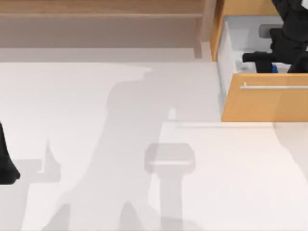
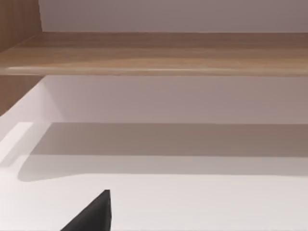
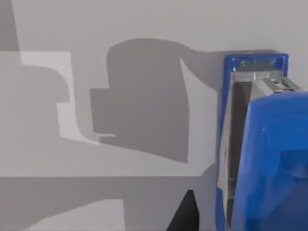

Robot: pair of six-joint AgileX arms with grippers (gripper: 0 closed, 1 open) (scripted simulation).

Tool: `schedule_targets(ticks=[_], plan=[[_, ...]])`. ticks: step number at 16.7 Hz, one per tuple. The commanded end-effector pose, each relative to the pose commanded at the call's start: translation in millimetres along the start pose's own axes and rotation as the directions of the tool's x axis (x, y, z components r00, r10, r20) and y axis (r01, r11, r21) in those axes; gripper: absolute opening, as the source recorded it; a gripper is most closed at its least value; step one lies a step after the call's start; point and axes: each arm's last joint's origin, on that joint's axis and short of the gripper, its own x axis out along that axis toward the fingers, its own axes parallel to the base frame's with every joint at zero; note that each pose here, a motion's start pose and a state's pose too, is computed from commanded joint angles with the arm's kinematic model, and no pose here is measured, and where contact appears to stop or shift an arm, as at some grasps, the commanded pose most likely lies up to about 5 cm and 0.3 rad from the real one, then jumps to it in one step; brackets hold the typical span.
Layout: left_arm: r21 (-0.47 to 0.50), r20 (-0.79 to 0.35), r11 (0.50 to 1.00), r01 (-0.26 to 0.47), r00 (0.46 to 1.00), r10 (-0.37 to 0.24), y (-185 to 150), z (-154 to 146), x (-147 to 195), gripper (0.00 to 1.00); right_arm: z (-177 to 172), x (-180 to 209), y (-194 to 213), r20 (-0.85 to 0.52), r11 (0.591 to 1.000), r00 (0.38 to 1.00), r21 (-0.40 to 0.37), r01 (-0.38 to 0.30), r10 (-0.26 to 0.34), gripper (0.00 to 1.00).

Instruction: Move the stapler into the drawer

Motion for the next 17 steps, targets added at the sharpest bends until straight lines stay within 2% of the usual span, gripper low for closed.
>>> schedule_targets(ticks=[3, 4, 14, 17], plan=[[0.000, 0.000, 1.000, 0.000, 1.000, 0.000, 0.0, 0.0, 0.0, 1.00, 0.0, 0.0, 0.0, 0.000, 1.000, 1.000, 0.000, 0.000, 0.000, 0.98], [0.000, 0.000, 1.000, 0.000, 1.000, 0.000, 0.0, 0.0, 0.0, 1.00, 0.0, 0.0, 0.0, 0.000, 1.000, 1.000, 0.000, 0.000, 0.000, 1.00], [0.000, 0.000, 1.000, 0.000, 1.000, 0.000, 0.0, 0.0, 0.0, 1.00, -0.3, -1.4, -0.9, 0.004, 1.000, 1.000, 0.002, 0.000, 0.000, 1.00], [0.000, 0.000, 1.000, 0.000, 1.000, 0.000, 0.0, 0.0, 0.0, 1.00, -5.1, -15.2, 0.2, 0.057, 1.000, 0.998, -0.006, 0.002, -0.001, 1.00]])
